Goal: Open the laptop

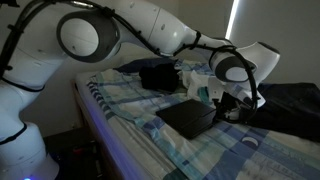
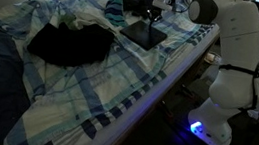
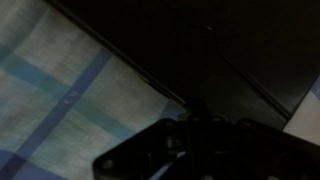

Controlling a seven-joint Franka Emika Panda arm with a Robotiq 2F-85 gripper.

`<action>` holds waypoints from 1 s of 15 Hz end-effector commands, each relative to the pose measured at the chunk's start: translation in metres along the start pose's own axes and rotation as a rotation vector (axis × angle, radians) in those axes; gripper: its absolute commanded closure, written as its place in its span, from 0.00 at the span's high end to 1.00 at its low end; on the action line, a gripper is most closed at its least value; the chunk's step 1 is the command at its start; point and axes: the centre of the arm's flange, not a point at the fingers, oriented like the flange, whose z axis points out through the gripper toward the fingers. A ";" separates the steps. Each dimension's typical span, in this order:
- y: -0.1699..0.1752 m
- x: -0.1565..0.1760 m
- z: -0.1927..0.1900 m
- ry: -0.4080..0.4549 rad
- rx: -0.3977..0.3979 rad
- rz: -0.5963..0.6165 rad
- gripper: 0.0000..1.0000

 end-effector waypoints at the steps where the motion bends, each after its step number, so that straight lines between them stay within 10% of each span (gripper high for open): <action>1: -0.010 -0.026 -0.006 0.022 -0.008 -0.011 0.00; 15: -0.008 -0.011 -0.014 0.114 -0.002 0.052 0.00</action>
